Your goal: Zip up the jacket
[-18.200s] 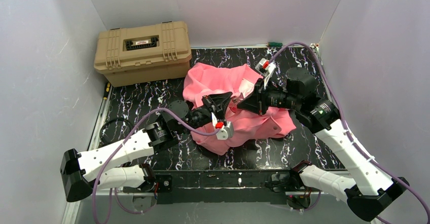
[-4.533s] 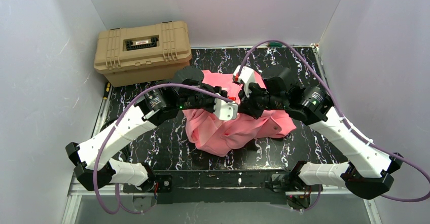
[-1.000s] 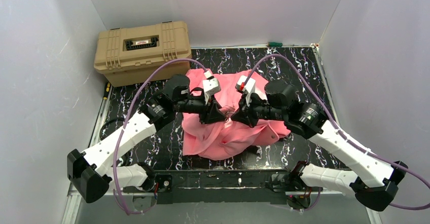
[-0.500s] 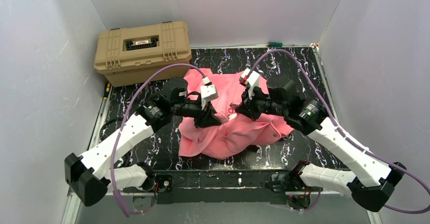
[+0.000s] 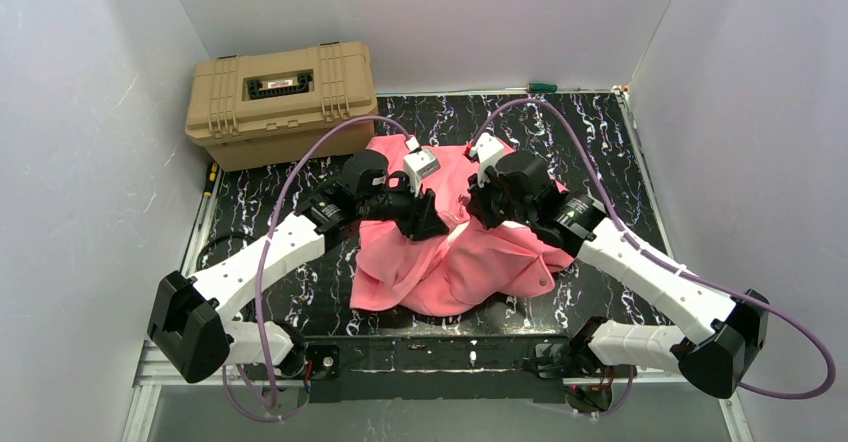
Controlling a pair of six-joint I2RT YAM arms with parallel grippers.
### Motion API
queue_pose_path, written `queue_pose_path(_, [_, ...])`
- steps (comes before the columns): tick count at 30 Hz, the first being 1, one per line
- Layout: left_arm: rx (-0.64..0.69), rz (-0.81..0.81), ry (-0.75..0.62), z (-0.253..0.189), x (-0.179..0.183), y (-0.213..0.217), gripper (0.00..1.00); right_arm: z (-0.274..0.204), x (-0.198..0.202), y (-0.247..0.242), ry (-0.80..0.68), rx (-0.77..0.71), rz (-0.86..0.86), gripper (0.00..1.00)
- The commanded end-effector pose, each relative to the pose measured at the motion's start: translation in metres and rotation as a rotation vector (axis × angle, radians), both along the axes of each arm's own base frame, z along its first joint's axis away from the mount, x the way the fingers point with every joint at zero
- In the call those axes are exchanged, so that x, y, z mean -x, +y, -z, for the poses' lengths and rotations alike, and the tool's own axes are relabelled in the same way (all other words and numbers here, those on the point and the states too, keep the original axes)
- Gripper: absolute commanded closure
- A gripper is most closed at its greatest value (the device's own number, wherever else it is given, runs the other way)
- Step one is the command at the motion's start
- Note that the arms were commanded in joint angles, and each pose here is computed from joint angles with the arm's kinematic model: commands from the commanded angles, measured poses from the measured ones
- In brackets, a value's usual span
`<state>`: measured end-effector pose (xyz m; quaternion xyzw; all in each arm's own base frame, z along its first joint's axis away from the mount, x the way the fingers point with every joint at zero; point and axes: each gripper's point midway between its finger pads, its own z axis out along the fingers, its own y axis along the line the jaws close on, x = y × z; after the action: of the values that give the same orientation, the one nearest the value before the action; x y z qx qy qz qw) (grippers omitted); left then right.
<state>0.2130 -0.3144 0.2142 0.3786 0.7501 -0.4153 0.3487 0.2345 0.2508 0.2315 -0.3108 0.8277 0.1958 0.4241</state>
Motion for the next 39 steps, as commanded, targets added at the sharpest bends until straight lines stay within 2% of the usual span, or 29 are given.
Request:
queue_pose_path(1, [0.062, -0.010, 0.018, -0.009, -0.001, -0.008, 0.58, -0.016, -0.013, 0.013, -0.058, -0.132, 0.076, 0.99])
queue_pose_path(5, [0.078, -0.015, 0.027, -0.008, -0.004, -0.013, 0.57, -0.014, -0.012, 0.023, -0.057, -0.160, 0.074, 0.99])
queue_pose_path(8, [0.075, 0.001, 0.045, -0.003, 0.000, -0.014, 0.62, -0.011, -0.010, 0.023, -0.048, -0.144, 0.077, 0.99])
queue_pose_path(12, [0.059, 0.102, 0.084, 0.000, 0.026, -0.007, 0.59, -0.009, -0.007, 0.004, -0.073, -0.091, 0.102, 0.99])
queue_pose_path(15, [0.060, 0.252, 0.025, -0.006, 0.057, 0.008, 0.56, -0.009, -0.005, -0.005, -0.083, -0.046, 0.099, 0.99])
queue_pose_path(19, [0.048, 0.454, -0.245, -0.002, 0.077, 0.030, 0.54, 0.008, -0.002, -0.010, -0.064, 0.005, 0.088, 0.99])
queue_pose_path(21, [-0.022, 0.623, -0.297, 0.014, 0.092, 0.046, 0.54, 0.016, -0.002, -0.011, -0.058, 0.019, 0.078, 0.99])
queue_pose_path(23, [-0.063, 0.787, -0.282, 0.026, 0.113, 0.066, 0.53, 0.020, -0.002, -0.013, -0.052, 0.037, 0.077, 0.99])
queue_pose_path(24, [-0.078, 0.844, -0.229, 0.032, 0.125, 0.075, 0.52, 0.021, -0.003, -0.015, -0.052, 0.047, 0.081, 0.99])
queue_pose_path(27, [-0.070, 0.855, -0.216, 0.050, 0.121, 0.070, 0.43, 0.024, -0.004, -0.025, -0.058, 0.066, 0.111, 0.99])
queue_pose_path(30, [-0.064, 0.807, -0.281, 0.070, 0.108, 0.051, 0.43, 0.030, -0.005, -0.029, -0.057, 0.055, 0.133, 0.99])
queue_pose_path(33, [-0.052, 0.845, -0.313, 0.082, 0.110, 0.040, 0.43, 0.049, -0.005, -0.034, -0.033, 0.081, 0.161, 0.99])
queue_pose_path(35, [-0.063, 0.871, -0.289, 0.090, 0.109, 0.038, 0.45, 0.056, -0.009, -0.037, -0.027, 0.077, 0.180, 0.99])
queue_pose_path(39, [-0.139, 0.884, -0.242, 0.113, 0.102, 0.035, 0.59, 0.063, -0.017, -0.041, -0.034, 0.078, 0.207, 0.99])
